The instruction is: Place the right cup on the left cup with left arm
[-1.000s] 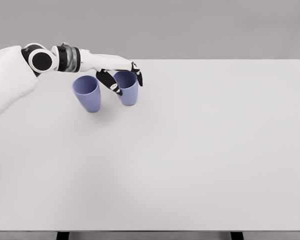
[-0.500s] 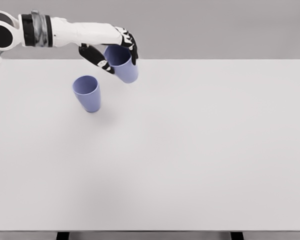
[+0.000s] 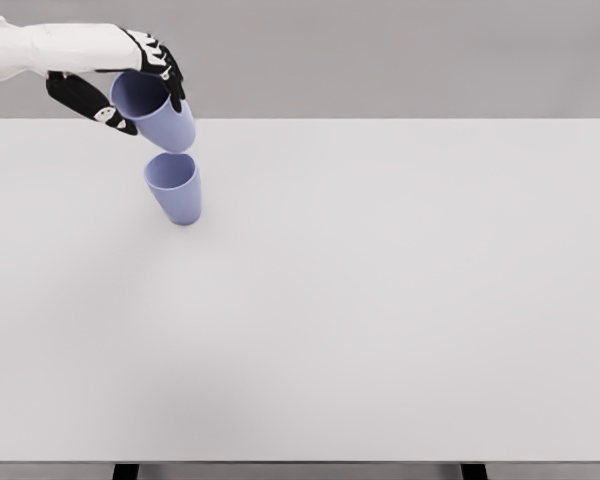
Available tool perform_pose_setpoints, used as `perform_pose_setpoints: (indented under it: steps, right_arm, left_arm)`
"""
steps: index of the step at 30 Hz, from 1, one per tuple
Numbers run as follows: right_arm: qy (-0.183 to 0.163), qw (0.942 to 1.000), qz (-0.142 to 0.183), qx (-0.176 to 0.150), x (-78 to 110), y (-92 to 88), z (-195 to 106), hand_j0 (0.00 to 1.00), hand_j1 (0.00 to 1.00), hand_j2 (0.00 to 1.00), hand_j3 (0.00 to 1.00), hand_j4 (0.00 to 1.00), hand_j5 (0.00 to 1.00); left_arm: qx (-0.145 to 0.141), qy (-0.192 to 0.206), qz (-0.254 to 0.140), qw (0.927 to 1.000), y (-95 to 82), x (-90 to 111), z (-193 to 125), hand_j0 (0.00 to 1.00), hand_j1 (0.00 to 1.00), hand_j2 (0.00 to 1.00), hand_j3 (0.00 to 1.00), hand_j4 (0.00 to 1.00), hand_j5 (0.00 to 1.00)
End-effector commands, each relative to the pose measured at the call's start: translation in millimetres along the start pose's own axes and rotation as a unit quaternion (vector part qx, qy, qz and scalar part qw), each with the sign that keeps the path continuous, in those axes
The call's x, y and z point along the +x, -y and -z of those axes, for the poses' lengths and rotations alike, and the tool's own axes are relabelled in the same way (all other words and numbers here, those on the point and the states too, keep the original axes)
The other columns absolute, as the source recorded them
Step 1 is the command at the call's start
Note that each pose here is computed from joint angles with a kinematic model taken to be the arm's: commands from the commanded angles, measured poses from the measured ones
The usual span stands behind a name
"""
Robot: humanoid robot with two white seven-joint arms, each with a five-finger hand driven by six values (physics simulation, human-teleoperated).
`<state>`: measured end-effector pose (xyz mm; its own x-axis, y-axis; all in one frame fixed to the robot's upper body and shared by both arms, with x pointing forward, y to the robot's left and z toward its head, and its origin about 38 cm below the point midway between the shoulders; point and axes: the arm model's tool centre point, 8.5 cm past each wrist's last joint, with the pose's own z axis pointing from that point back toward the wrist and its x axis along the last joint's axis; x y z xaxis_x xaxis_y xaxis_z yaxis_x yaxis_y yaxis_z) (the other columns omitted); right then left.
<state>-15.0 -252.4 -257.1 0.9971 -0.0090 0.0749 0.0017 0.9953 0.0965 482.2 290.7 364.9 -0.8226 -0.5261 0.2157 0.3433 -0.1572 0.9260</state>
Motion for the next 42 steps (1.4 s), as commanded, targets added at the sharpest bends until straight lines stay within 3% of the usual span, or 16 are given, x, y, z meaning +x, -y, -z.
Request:
perform_pose_setpoints:
  steps: [1,16,18,42]
  right_arm:
    - [0.001,1.0000,0.000,0.000,1.0,0.0,0.1,1.00,1.00,1.00,1.00,1.00,1.00]
    - [0.000,1.0000,0.000,0.000,0.0,0.0,0.0,1.00,1.00,1.00,1.00,1.00,1.00]
    - [0.000,1.0000,0.000,0.000,0.0,0.0,0.0,1.00,1.00,1.00,1.00,1.00,1.00]
    - [0.000,1.0000,0.000,0.000,0.0,0.0,0.0,1.00,1.00,1.00,1.00,1.00,1.00]
  left_arm:
    - [-0.003,-0.010,-0.007,0.9999,5.1,-3.7,-8.1,0.55,0.55,0.55,0.55,0.55,0.55]
    - [-0.010,-0.015,-0.023,0.9996,20.8,-10.3,-7.6,0.55,0.55,0.55,0.55,0.55,0.55]
    - [-0.014,-0.013,-0.031,0.9993,29.0,-11.4,-4.7,0.55,0.55,0.55,0.55,0.55,0.55]
    - [-0.019,-0.017,-0.043,0.9988,39.5,-18.9,5.4,0.56,0.56,0.56,0.56,0.56,0.56]
